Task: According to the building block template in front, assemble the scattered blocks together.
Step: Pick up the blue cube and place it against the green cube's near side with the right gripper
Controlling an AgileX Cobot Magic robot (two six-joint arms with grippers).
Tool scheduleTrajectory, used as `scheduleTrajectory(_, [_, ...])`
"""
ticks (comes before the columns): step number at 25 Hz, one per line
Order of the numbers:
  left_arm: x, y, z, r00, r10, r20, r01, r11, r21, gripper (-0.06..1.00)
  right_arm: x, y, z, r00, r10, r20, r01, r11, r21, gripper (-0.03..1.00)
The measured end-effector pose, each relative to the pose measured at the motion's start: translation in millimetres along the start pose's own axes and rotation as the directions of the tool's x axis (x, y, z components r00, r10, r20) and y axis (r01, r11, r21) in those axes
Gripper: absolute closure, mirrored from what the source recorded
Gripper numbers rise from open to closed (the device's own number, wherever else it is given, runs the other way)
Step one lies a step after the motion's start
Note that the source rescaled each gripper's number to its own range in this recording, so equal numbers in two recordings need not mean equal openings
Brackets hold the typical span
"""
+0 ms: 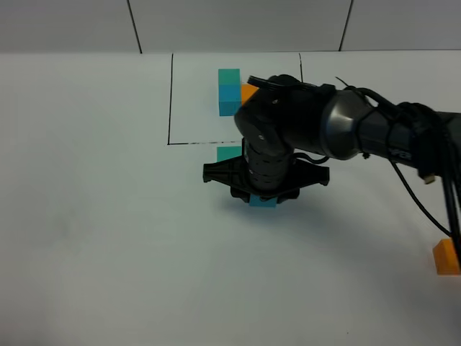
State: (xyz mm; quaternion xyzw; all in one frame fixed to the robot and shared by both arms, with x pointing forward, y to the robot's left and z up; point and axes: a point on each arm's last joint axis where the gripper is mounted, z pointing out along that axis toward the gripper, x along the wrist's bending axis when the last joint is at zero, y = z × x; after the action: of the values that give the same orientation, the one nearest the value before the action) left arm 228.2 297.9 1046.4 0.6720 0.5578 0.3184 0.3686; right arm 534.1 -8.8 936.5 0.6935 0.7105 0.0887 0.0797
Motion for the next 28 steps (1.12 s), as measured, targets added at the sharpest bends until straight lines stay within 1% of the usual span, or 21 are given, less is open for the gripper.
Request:
scheduleTrajectory(4, [0,0,0,1.000,0.000,0.000,0.000,1.000,0.000,0.15,18,1,10,0.999,-0.033,0.016,0.033,0.999,0.015,0.96])
scheduleTrajectory(6, [0,0,0,1.000,0.000,0.000,0.000,1.000,0.000,0.15,26,-2,13,0.999,-0.049,0.012,0.049,0.999,0.014,0.96])
scheduleTrajectory(10, [0,0,0,1.000,0.000,0.000,0.000,1.000,0.000,0.15,36,0,18,0.998,-0.063,0.007,0.063,0.998,0.006,0.96])
scheduleTrajectory(17, [0,0,0,1.000,0.000,0.000,0.000,1.000,0.000,0.15,44,8,32,0.994,-0.097,0.046,0.097,0.995,0.002,0.96])
scheduleTrajectory(22, [0,0,0,1.000,0.000,0.000,0.000,1.000,0.000,0.15,45,8,45,0.989,-0.124,0.077,0.124,0.992,0.008,0.96])
scheduleTrajectory(28, [0,0,0,1.000,0.000,0.000,0.000,1.000,0.000,0.15,46,10,46,0.988,-0.130,0.078,0.131,0.991,0.000,0.96])
